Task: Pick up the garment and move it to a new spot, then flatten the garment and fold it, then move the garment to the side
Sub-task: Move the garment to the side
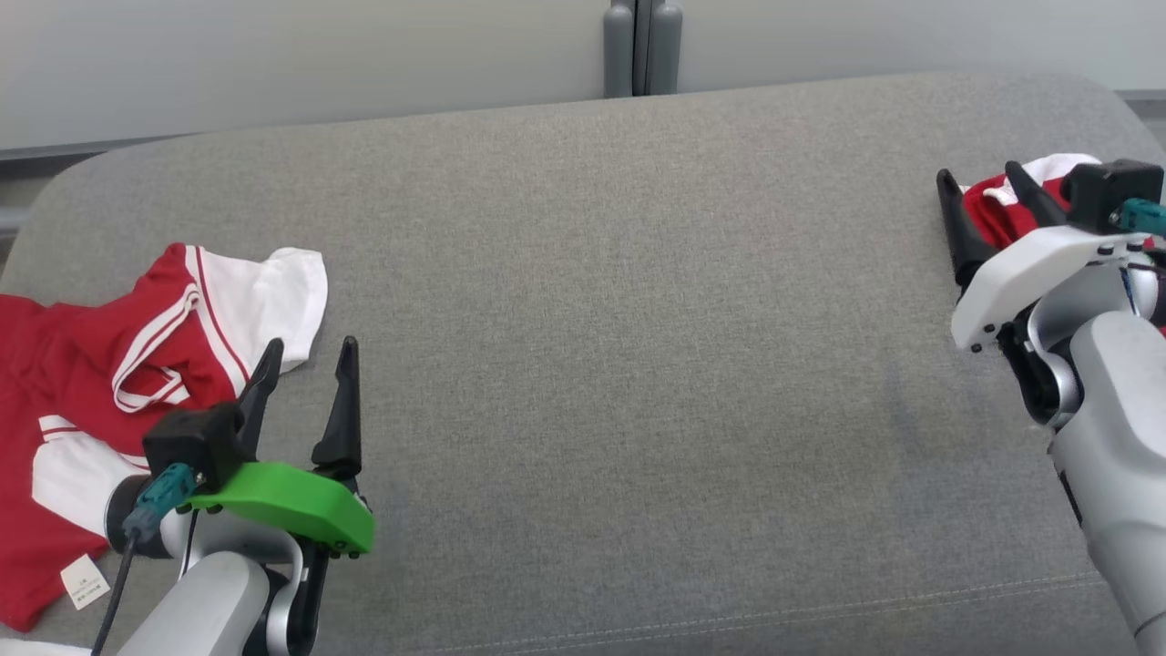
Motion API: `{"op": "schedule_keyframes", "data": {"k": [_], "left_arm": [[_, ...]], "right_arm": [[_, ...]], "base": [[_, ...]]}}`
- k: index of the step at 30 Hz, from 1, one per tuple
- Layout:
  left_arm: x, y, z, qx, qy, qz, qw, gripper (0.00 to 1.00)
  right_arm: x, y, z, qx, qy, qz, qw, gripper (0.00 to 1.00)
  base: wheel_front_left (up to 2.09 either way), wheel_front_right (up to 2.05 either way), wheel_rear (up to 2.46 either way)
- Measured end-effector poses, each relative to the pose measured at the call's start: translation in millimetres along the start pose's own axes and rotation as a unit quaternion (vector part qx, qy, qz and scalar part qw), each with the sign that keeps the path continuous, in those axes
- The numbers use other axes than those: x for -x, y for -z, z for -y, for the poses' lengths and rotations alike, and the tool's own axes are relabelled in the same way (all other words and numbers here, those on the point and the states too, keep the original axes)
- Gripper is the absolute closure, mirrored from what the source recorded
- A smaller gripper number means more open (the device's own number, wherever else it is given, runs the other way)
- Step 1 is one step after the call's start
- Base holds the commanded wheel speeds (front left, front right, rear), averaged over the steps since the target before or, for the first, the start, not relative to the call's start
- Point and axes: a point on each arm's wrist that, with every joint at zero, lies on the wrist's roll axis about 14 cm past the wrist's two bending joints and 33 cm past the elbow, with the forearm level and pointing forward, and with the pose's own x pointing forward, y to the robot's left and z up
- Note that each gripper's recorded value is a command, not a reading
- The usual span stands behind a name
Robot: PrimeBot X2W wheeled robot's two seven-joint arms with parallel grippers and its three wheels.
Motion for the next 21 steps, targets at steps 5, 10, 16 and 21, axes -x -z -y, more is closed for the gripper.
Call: {"op": "schedule_keyframes", "data": {"k": [5,10,16,21], "left_arm": [[21,-9,-19,-0.003,-0.034,0.016,0.999,0.00],[40,-10,-30,-0.005,-0.054,0.018,0.998,0.00],[56,-5,-43,-0.010,-0.072,0.013,0.997,0.00],[65,2,-43,-0.007,-0.075,0.004,0.997,0.00]], "right_arm": [[20,-11,-28,-0.026,-0.020,0.030,0.999,0.00],[39,-16,-55,-0.039,-0.037,0.047,0.997,0.00],[60,-6,-82,-0.058,-0.050,0.045,0.996,0.00],[77,1,-89,-0.065,-0.047,0.045,0.996,0.00]], "base": [[0.00,0.00,0.00],[0.00,0.00,0.00],[0.00,0.00,0.00],[0.00,0.00,0.00]]}}
